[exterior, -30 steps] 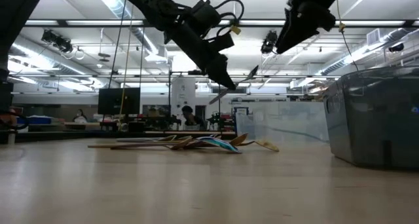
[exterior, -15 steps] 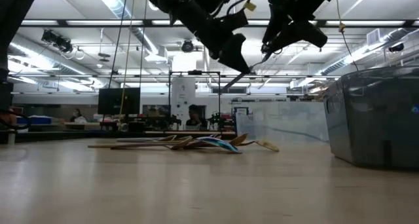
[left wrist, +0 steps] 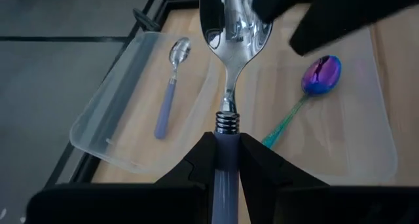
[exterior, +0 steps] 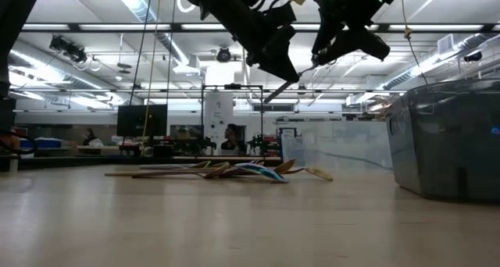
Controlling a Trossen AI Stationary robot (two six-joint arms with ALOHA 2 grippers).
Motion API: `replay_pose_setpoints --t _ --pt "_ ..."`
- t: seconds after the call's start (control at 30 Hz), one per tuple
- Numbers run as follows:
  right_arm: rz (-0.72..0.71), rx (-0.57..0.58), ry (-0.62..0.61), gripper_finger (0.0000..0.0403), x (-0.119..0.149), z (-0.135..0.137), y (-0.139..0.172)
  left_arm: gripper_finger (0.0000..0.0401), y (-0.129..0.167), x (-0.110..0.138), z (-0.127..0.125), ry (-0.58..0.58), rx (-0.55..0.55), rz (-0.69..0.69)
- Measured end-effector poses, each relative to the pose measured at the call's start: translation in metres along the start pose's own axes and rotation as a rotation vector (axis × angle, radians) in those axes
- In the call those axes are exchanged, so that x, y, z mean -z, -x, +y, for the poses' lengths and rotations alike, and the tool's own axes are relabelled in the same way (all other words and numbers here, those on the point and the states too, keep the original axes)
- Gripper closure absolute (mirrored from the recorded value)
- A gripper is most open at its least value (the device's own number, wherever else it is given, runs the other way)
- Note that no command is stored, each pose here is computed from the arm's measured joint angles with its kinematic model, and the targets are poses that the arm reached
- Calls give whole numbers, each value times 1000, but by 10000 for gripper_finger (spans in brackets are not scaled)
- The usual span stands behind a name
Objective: Sort silverware by color (type)
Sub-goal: Put the violet spoon into the top transparent bin
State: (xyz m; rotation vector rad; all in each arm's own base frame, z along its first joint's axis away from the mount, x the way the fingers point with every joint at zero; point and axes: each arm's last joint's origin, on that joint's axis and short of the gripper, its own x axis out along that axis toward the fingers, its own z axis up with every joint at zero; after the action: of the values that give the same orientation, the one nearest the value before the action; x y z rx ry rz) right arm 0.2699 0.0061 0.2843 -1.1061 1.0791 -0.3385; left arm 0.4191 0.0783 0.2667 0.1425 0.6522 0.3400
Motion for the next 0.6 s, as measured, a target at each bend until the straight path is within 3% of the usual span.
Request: replay_pose_setpoints --t 0.3,0.6 --pt "8 -19 49 262 4 -4 -7 344 8 0 -6 -3 20 30" --pt "-8 -61 69 345 7 -4 -11 344 10 -2 -14 -25 25 12"
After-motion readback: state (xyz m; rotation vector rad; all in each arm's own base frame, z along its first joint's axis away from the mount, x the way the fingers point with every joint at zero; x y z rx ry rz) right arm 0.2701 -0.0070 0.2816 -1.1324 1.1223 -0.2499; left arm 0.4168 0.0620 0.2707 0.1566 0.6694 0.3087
